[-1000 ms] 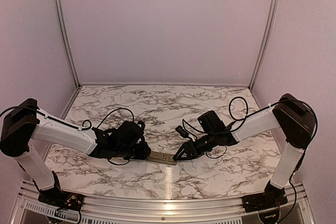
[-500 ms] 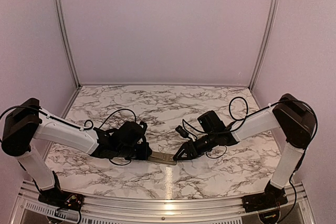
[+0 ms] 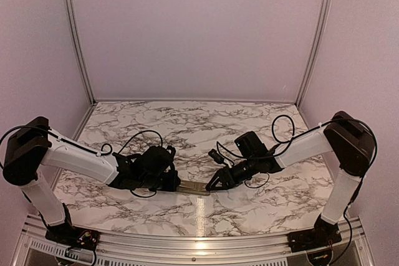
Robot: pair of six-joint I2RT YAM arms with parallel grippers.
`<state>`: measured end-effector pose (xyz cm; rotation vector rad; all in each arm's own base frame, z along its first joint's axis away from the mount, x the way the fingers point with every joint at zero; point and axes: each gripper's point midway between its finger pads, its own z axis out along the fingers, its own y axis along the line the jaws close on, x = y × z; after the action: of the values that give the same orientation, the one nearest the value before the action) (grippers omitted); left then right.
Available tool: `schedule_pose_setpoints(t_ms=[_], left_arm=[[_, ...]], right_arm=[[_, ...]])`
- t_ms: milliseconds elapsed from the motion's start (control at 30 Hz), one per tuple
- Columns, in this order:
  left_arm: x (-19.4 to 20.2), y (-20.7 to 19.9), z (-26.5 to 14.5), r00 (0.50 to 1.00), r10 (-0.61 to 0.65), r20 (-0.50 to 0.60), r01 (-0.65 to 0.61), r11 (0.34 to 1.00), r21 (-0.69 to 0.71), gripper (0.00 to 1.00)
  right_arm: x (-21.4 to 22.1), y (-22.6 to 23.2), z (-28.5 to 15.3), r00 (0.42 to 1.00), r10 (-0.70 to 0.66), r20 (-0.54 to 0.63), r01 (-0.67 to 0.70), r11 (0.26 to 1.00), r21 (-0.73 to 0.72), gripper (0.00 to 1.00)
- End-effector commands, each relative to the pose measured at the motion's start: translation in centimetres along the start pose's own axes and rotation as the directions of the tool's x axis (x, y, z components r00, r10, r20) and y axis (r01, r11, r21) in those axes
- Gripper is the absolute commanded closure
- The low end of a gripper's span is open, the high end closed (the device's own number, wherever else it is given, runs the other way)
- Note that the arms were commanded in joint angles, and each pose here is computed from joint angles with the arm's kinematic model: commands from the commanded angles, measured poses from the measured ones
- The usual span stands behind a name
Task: Load the batteries into the remote control
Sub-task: Load the battery cover onto the remote control without the battery cover.
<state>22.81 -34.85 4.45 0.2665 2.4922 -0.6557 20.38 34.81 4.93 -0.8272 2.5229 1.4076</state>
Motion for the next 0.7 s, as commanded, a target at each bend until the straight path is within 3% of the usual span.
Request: schedule_pose_setpoints(t_ms=[0,667], left_arm=[[0.8,-0.4,0.7,0.999,0.03,-0.027,-0.03,1.0,-0.003,0.91],[2.0,-1.8,1.3,0.998,0.028,-0.054,-0.024,0.997,0.069,0.95]], right_arm=[[-1.1,0.6,-0.1,0.999,-0.031,0.014,0.031,0.999,-0.007,0.49],[-0.9,0.8,0.1,1.0,-0.026,0.013,0.027,0.999,-0.03,0.52]])
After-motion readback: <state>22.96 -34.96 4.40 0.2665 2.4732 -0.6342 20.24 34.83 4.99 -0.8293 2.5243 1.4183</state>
